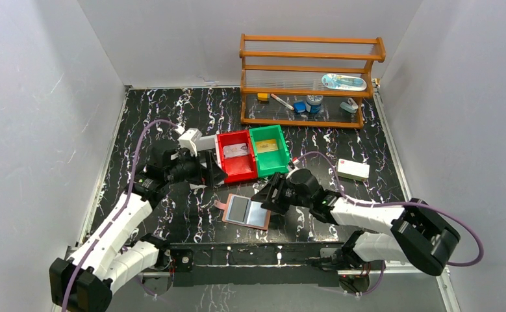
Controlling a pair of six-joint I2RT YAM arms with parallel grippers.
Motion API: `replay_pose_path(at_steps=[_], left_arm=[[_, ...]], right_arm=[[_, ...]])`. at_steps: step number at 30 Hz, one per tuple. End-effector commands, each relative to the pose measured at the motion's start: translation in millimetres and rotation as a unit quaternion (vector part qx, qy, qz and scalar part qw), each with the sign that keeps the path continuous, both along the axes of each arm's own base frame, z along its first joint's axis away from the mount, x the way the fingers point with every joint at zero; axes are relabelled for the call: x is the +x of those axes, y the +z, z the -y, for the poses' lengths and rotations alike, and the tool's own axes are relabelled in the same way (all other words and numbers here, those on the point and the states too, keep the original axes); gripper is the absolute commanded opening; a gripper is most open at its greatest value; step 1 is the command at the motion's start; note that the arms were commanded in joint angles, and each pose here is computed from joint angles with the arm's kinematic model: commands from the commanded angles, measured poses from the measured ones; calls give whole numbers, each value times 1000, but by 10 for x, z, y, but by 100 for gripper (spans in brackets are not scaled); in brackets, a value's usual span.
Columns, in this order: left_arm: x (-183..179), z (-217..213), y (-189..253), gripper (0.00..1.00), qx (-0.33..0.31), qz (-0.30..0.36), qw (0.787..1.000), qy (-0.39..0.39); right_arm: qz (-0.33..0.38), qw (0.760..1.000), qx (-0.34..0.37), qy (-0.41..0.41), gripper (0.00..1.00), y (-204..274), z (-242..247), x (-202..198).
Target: Take the credit cards out of the card holder
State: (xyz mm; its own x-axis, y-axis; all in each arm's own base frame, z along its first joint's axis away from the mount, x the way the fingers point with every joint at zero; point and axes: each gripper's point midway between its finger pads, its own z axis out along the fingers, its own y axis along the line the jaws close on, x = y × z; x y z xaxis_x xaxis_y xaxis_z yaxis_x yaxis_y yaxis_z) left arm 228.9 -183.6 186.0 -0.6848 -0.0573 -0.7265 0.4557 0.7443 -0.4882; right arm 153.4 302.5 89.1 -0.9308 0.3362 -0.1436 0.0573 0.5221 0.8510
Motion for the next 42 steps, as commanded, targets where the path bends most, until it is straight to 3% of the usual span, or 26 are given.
replay_pose_path(at_steps=[1,5,7,10,13,27,36,42], left_arm=[[-300,210,-184,81,-64,-110,991,-42],[-394,302,-335,79,-67,-159,983,-66],[-427,338,-425,76,-56,-172,981,-72],[-525,389,-728,62,-7,-206,975,-79],[-616,489,-984,53,55,-230,967,-98],[-736,449,-1396,34,112,-272,951,-96],[-746,233,-1697,37,178,-291,938,-57],[-891,274,-1754,39,180,-305,932,-77]], right_arm=[[3,1000,9,-18,67,112,-200,78],[-12,1000,0,-11,65,29,-305,41],[-15,1000,-4,-5,60,-19,-363,35],[-25,1000,7,6,50,-40,-506,31],[-31,999,-11,7,46,-158,-565,72],[-75,996,-50,-3,32,-700,-440,-18],[-72,995,-68,-11,32,-736,-336,-37],[-77,995,-66,-10,32,-769,-309,-70]])
